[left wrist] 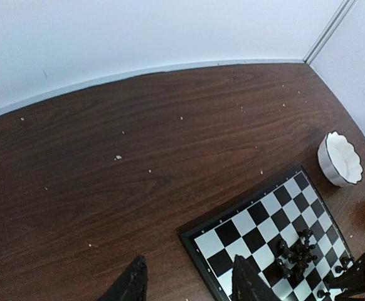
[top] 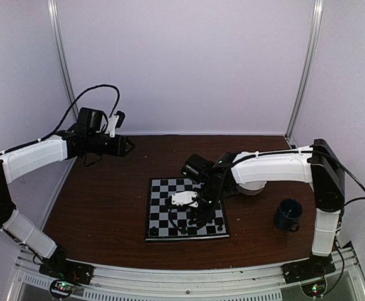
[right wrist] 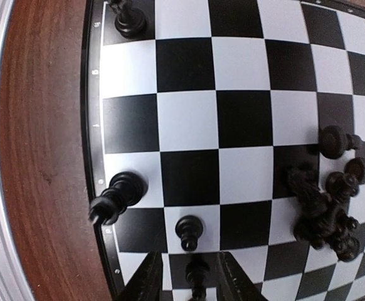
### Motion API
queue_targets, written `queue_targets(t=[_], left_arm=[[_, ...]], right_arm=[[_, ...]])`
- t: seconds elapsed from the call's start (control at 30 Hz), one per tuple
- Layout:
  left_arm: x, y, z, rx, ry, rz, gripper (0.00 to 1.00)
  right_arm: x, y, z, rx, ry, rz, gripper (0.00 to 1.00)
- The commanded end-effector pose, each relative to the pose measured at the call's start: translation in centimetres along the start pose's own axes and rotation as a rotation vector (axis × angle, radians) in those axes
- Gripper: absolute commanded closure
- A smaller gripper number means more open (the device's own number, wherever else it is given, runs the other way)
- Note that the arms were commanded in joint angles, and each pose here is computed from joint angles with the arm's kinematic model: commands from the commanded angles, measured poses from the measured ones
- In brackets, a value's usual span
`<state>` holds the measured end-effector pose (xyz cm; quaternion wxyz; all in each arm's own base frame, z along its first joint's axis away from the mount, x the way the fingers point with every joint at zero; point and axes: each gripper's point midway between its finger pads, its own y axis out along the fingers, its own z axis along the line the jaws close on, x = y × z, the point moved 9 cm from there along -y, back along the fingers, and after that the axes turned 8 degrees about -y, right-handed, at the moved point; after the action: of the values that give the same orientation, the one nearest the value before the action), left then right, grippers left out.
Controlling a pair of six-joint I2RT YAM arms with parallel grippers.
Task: Set up the chess pieces on the board
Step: Place the pawn at d7, then pick up the bishop from the chessboard.
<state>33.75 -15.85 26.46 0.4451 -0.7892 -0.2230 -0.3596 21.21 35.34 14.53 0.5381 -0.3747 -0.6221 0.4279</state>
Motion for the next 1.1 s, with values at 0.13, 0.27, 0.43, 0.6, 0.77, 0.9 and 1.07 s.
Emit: queue_targets(t=[0.13,0.27,0.43,0.6,0.77,0.9,1.07], left_arm=[[-1.9,1.0,-4.6,0.043,0.02,0.235,0.54],[-4.9,1.5,-7.6,0.079,-0.08,0.329,0.55],[-8.2,3.2,-10.6,0.109,-0.133,0.409,0.55],[-10.2,5.5,-12.9,0.149,-0.115,0.477,0.55],[-11.4,8.1,-14.3,0.163,-0.096,0.543,0.55],[-12.1,9.6,-14.4,0.19,-0.092,0.583,0.56],[-12.5,10.3,-14.6,0.23,-0.067,0.604,0.57]], right_arm=[[-2.2,-10.5,0.5,-0.129,0.082,-0.102,0.64],[-6.2,-12.7,-0.5,-0.191,0.191,-0.124,0.63],[-10.5,-13.1,-0.4,-0.127,0.321,-0.236,0.61],[-11.8,-12.3,0.9,-0.133,0.342,-0.279,0.58],[-11.7,-12.9,0.9,-0.14,0.34,-0.31,0.56],[-11.8,-12.7,0.9,-0.134,0.339,-0.307,0.55],[-11.8,-12.6,0.9,-0.135,0.334,-0.31,0.55]])
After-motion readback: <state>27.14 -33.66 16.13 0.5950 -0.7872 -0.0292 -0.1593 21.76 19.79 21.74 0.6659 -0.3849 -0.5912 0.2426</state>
